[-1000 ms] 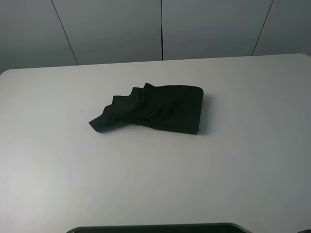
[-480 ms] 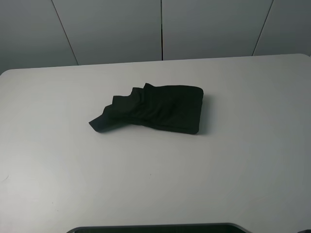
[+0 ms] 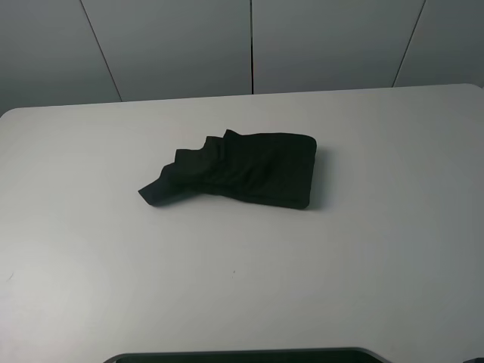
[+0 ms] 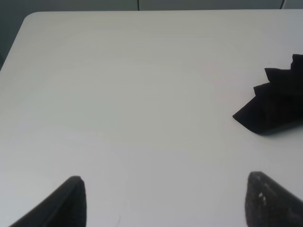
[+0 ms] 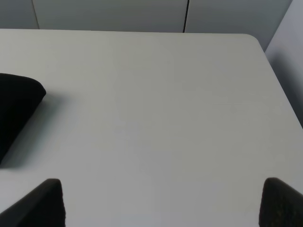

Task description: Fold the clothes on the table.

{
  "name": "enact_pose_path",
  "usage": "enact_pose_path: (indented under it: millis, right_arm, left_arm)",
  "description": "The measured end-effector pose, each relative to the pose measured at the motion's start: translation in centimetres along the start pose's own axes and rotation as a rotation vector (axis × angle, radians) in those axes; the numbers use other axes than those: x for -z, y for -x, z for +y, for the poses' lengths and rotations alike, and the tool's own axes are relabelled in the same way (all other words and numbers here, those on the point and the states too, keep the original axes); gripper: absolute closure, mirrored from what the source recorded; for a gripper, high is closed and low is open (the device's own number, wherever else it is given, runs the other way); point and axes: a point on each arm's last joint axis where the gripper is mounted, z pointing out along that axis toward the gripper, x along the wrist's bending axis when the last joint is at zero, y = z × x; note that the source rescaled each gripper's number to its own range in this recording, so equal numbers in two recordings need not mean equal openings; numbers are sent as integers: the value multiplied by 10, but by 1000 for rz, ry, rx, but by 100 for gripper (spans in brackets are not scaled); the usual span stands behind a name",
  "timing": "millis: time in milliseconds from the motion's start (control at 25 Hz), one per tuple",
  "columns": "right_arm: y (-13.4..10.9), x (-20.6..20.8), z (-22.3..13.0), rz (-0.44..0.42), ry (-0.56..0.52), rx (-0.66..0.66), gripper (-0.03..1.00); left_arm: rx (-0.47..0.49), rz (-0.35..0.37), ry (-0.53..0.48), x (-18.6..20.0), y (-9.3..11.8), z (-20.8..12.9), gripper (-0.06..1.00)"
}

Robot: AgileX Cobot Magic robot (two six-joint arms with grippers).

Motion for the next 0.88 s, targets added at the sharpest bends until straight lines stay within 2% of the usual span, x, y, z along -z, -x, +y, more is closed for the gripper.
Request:
enact_pose_path:
  millis: [880]
  right_arm:
    - [0,0,0,0,0,0,6]
  left_arm:
    - [-7,0,0,0,0,0,6]
